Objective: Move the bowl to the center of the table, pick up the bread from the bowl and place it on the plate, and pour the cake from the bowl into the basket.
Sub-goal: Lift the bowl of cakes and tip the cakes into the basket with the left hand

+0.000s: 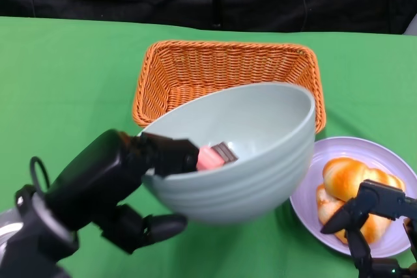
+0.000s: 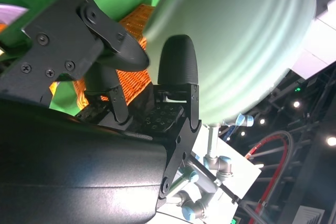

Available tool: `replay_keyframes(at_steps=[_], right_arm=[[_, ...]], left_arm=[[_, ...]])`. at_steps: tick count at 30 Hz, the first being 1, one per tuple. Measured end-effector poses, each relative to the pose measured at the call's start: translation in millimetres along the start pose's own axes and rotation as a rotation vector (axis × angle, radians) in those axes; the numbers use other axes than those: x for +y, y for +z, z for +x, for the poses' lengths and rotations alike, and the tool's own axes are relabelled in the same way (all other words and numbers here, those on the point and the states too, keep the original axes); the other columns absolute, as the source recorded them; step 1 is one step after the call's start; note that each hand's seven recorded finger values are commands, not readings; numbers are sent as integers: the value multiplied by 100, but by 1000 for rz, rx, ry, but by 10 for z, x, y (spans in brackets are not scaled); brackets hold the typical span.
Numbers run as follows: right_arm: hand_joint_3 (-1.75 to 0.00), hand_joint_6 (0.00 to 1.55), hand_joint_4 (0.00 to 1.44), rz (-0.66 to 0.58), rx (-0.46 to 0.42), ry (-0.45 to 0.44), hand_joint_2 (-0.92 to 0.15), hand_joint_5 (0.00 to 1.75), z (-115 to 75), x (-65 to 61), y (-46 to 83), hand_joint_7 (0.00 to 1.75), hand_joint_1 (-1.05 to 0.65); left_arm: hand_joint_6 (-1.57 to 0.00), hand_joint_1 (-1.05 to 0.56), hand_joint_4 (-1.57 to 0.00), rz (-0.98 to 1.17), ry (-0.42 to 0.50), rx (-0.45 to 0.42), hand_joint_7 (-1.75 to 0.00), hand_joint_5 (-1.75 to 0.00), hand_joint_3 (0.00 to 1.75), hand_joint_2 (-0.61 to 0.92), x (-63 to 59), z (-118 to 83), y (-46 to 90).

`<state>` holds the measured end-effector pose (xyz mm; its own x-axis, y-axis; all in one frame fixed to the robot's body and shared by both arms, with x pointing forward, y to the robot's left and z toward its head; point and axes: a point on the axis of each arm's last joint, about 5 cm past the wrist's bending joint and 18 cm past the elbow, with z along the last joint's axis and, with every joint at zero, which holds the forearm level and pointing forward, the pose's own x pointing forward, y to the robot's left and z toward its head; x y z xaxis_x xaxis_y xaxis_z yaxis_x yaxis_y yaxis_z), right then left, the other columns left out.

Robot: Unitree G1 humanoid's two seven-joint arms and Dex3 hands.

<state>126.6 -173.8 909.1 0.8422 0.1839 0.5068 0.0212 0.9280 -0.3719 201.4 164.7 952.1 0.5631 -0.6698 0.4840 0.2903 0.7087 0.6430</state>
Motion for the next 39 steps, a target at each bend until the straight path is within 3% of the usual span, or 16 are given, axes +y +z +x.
replay_keyframes(at_steps=[8,12,19,29,39], right_arm=[[-175,88,94,-7,-11,10,-13,174,0,18,-30,141,-3],[-175,88,95,-6,-5,12,-13,172,-5,20,-40,139,-1],[-175,89,95,-14,-2,10,-13,172,-8,10,-47,139,-3],[-175,88,93,-12,12,19,-13,174,-17,15,-67,140,-2],[-175,88,93,-12,17,20,-13,173,-23,17,-73,140,-3]], left_arm=[[-89,-11,-107,-155,116,52,-169,-175,174,21,-55,240,-61],[-92,-11,-107,-299,202,104,-163,-175,168,25,-114,378,-137],[-87,-16,-104,-477,288,146,-171,-175,168,27,-265,615,-248],[-89,-19,-107,-814,419,284,-175,-175,170,20,-400,909,-377],[-89,-13,-107,-1137,575,449,-175,-175,174,27,-489,1120,-459]])
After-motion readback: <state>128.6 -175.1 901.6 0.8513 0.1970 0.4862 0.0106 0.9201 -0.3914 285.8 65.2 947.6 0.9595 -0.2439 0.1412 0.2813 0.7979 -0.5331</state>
